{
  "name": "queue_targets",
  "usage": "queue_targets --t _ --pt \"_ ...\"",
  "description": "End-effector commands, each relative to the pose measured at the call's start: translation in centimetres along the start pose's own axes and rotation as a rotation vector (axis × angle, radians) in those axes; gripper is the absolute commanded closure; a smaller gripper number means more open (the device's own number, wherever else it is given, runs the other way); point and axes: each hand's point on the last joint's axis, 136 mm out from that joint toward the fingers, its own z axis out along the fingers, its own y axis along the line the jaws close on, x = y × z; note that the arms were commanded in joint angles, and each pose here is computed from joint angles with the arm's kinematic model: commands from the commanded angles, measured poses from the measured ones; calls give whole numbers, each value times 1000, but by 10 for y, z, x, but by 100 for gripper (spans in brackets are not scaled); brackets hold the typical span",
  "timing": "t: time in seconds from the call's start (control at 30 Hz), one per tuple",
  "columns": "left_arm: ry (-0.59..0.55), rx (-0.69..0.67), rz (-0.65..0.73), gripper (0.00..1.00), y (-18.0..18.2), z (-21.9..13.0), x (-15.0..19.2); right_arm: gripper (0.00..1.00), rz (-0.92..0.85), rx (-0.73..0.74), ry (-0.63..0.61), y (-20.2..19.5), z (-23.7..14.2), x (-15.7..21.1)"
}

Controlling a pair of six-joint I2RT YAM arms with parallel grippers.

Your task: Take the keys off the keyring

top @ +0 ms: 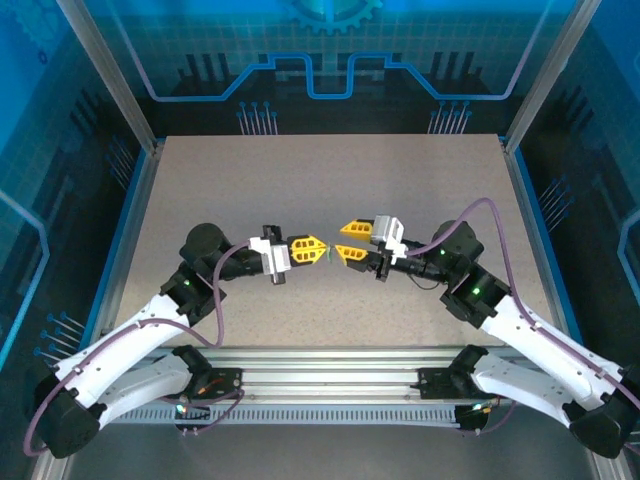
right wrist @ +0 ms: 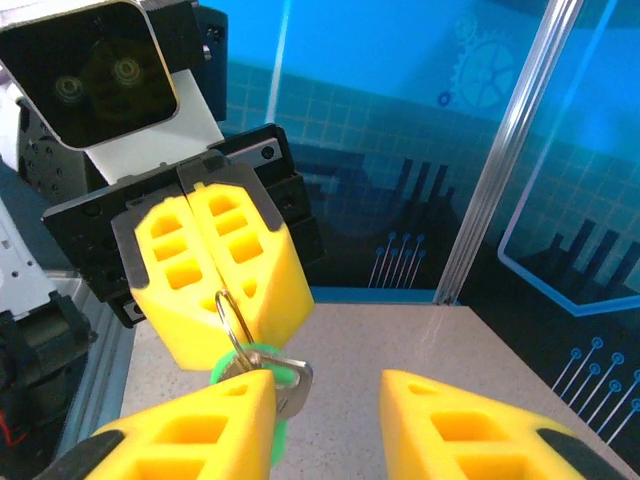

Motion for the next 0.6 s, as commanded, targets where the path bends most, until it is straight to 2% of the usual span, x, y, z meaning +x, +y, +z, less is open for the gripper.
queue_targets --t 0.0,0.17,0.27,0.43,0.57 --pt "10 -3 46 100 3 -1 -9 68 -28 -46 -10 8 1 -15" --pt "14 12 17 100 0 -1 -9 72 -18 -79 13 15 5 -11" --pt "14 15 11 100 -1 -2 -10 74 -32 -87 18 16 5 -20" --pt "29 24 -9 100 -1 -1 -8 68 -21 -124 37 23 3 -21" --pt "57 12 -66 100 2 0 -5 64 -10 -36 55 10 -3 -25"
